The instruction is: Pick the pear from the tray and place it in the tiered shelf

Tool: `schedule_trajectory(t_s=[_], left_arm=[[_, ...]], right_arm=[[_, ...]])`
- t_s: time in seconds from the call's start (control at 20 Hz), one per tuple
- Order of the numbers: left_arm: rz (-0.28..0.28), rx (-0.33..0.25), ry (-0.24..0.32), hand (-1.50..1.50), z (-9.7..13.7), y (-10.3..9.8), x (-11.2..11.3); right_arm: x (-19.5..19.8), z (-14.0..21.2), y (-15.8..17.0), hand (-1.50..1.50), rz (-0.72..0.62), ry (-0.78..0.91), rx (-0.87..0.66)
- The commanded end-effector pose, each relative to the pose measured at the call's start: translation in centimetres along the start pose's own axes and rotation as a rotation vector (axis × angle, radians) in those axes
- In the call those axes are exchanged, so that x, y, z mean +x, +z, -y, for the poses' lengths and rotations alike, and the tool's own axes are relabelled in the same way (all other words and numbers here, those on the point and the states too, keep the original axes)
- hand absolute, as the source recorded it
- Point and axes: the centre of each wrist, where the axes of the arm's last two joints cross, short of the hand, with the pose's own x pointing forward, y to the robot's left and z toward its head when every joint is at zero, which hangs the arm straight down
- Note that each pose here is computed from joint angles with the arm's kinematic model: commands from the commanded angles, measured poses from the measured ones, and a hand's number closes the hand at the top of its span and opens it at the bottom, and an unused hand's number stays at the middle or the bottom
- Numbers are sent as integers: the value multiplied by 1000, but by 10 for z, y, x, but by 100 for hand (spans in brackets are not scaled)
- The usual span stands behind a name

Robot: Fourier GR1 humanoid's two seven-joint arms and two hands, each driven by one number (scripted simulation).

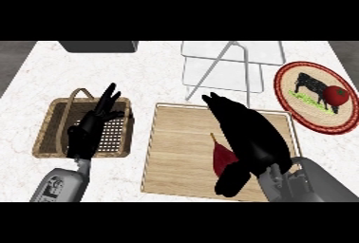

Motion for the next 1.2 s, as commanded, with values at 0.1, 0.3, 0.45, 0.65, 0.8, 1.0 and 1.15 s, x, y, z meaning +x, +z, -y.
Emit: schedule_trajectory(t_s=[0.1,0.3,0.45,0.65,0.8,1.0,1.15], left_arm=[[-21,23,-4,0,-1,-9,7],[-10,-7,1,0,10,-4,0],[-18,7,-2,0,6,-1,-9],[9,2,-1,0,-5,-11,10],[12,22,-12,0,2,4,-9],[-10,0,-6,0,-5,13,-7],[-6,12,-8,0,0,1,-6]], right_arm=[[13,-15,16,-150,-135,22,29],[10,-13,-14,-150,-152,23,9],[15,-12,-11,-150,-169,30,12],[13,-36,-17,-150,-177,27,21],[13,-39,-18,-150,-192,49,28],[6,-45,-8,-150,-199,70,43],[3,-57,-28,-150,-215,90,40]])
